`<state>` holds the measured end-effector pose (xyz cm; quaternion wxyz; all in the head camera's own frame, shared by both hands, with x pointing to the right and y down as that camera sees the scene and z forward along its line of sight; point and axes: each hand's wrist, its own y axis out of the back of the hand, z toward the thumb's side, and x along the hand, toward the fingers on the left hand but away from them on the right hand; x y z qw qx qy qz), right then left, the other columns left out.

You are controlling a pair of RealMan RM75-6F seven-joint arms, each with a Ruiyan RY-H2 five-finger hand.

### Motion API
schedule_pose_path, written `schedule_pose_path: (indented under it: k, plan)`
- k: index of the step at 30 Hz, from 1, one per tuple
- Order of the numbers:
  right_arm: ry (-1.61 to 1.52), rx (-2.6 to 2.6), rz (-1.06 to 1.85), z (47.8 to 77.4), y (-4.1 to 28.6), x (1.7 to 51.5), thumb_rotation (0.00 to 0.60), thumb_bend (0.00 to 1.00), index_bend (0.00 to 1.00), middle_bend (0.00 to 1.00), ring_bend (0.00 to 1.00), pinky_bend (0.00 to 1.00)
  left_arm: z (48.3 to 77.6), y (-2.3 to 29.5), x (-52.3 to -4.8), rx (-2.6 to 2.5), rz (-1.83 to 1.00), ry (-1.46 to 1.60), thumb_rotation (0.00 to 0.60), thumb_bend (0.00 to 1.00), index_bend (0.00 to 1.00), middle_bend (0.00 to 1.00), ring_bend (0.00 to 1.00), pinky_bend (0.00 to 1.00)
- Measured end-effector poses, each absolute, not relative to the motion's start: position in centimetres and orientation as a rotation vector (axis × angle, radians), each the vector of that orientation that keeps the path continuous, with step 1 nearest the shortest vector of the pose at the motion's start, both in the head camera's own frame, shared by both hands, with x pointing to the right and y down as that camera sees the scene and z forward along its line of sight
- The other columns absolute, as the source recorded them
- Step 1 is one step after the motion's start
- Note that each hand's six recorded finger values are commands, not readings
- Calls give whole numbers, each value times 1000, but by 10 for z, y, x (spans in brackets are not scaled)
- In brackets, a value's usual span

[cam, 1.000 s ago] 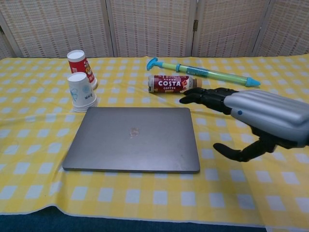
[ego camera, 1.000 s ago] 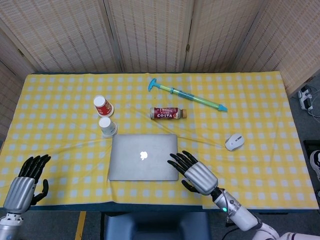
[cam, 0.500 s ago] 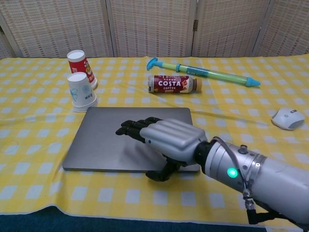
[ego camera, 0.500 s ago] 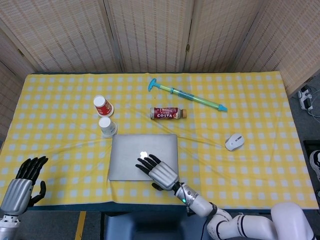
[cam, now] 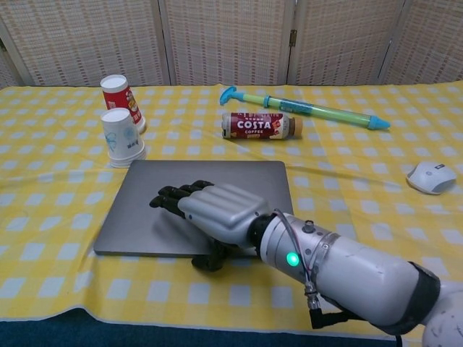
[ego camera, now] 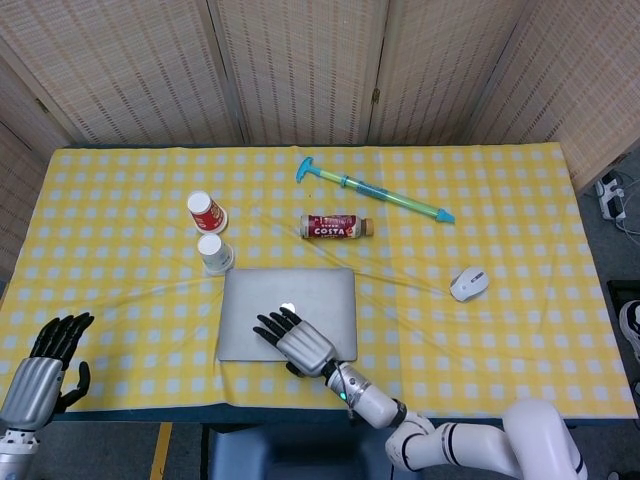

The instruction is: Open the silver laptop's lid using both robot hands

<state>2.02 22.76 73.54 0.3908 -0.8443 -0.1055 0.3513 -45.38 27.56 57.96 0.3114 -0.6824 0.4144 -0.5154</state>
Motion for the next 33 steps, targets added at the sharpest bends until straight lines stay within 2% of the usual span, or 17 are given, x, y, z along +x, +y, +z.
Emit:
schedule_pose_path:
  k: [29,33]
  plan:
    - [-265,-2108,908,738,218,13,600,385,0,0,0,0,585,276,-458,-1800,-1378,1094,600,736,97,117,80,0]
    - [-263,-2099,903,737,217,12,600,440,0,0,0,0,586,276,-458,-1802,-1378,1092,600,735,97,117,80,0]
